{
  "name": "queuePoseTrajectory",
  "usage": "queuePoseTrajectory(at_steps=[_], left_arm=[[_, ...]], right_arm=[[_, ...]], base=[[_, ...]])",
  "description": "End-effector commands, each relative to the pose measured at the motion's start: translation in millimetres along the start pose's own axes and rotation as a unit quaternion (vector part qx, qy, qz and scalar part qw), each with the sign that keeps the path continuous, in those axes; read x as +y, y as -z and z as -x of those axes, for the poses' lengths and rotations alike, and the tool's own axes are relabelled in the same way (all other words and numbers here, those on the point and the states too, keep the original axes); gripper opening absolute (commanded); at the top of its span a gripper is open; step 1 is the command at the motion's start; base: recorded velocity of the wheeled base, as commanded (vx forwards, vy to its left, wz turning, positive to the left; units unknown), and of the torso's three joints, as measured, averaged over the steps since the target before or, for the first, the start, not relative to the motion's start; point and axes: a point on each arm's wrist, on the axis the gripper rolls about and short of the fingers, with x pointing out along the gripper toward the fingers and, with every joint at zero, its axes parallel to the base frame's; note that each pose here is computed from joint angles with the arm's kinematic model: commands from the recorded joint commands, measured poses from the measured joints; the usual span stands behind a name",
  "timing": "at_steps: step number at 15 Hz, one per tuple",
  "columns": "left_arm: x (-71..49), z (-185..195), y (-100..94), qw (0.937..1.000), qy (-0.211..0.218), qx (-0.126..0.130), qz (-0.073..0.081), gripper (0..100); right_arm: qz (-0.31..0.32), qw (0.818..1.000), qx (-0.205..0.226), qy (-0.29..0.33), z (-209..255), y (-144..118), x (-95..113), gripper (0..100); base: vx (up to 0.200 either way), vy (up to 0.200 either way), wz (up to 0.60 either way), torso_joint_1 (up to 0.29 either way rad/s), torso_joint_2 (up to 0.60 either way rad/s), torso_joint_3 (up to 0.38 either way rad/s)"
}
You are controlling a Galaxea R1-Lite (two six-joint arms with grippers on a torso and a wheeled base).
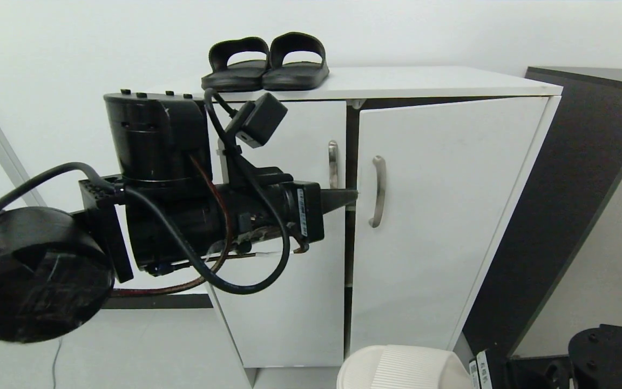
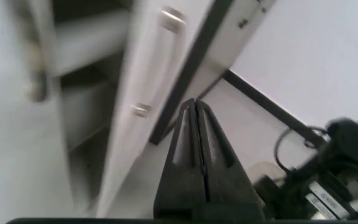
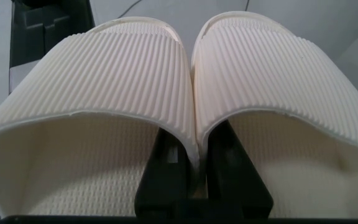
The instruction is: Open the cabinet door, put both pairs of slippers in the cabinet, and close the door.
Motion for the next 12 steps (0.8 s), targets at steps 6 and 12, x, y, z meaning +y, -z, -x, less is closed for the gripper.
queuePoseTrajectory(at_steps=[6, 12], left_arm=[[34.9, -32.6, 0.5, 0.9991, -0.022, -0.035, 0.012, 0], [45.3, -55.0, -3.8, 0.9988, -0.020, -0.042, 0.010, 0]], right_arm=[[0.001, 1.000, 0.004, -0.001, -1.2, 1.0, 0.8, 0], [0.001, 1.000, 0.005, -0.002, -1.2, 1.3, 1.4, 0]], base=[[0.000, 0.000, 0.00, 0.000, 0.00, 0.000], [0.000, 0.000, 0.00, 0.000, 0.00, 0.000]])
